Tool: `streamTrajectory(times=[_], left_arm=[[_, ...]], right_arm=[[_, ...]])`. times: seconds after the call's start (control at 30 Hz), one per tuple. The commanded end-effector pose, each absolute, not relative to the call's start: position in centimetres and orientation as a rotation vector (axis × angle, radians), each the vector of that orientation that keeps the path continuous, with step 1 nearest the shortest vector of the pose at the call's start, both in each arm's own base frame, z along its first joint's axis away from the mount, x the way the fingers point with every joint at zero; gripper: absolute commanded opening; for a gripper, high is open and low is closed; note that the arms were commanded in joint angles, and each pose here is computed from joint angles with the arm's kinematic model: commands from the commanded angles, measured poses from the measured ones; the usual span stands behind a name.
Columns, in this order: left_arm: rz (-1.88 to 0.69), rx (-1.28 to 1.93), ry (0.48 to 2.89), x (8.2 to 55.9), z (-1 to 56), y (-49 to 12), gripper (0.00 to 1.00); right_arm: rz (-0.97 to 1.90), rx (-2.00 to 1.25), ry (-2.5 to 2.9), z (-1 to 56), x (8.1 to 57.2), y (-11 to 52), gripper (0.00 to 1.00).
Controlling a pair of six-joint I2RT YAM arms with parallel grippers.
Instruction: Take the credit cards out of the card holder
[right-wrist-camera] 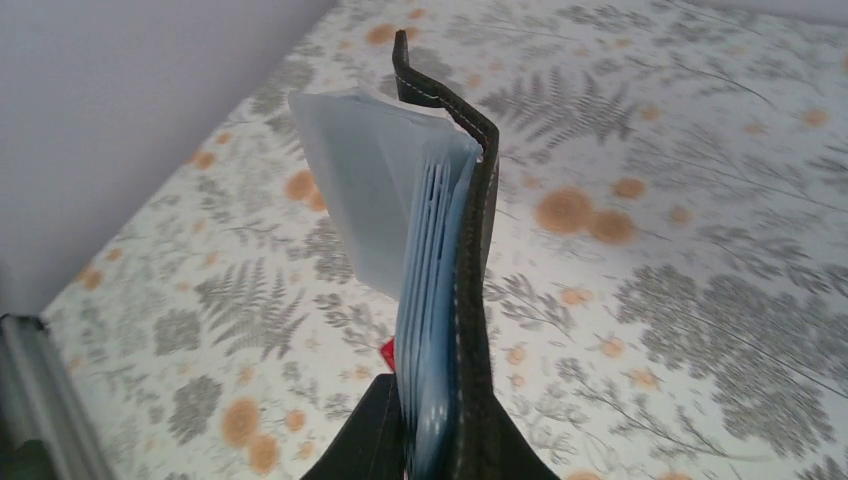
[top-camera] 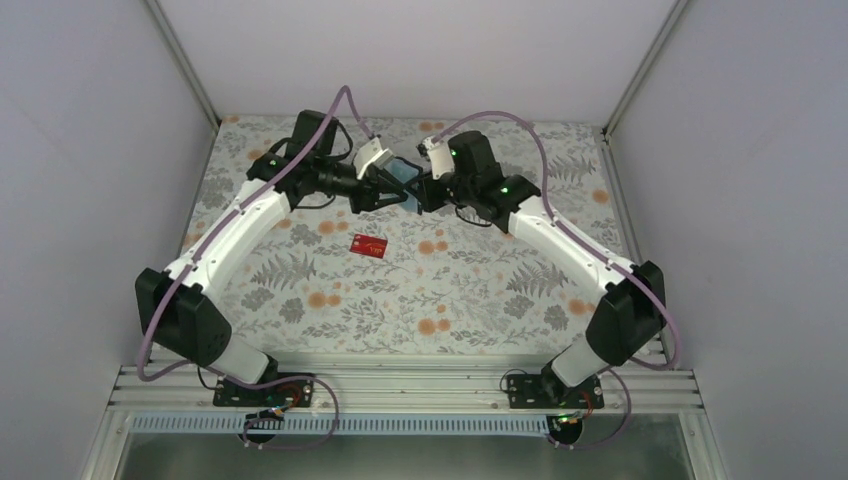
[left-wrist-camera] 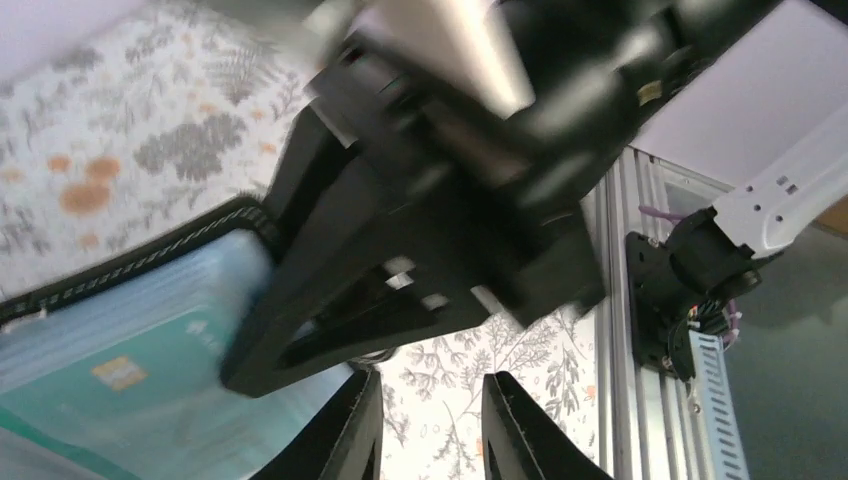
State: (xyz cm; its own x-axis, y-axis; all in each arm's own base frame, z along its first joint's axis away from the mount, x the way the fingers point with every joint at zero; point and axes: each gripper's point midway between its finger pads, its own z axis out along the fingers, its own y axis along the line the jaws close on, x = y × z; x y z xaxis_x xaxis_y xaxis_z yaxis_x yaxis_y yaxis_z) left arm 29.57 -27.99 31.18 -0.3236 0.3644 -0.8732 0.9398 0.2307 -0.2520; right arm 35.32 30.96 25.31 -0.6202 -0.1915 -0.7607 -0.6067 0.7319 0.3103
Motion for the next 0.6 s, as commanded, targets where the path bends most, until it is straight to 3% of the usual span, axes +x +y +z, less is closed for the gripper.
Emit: streamTrajectory(times=[0.0, 0.23, 0.57], left_arm=[[-1.097, 1.115, 1.868, 30.7, 29.5, -27.4, 0.25], [-0.986, 1.074, 1.875, 32.1, 29.8, -25.3, 0.26], [-0.990, 1.223, 1.766, 29.3, 32.2, -25.0, 0.27]], right_arm=[[0.934, -0.770, 1.968, 30.1, 32.3, 32.7, 0.04], [1.145, -1.015, 1.762, 32.8, 27.8, 33.3, 0.04], [1.193, -1.155, 1.598, 34.9, 25.0, 32.3, 0.04]])
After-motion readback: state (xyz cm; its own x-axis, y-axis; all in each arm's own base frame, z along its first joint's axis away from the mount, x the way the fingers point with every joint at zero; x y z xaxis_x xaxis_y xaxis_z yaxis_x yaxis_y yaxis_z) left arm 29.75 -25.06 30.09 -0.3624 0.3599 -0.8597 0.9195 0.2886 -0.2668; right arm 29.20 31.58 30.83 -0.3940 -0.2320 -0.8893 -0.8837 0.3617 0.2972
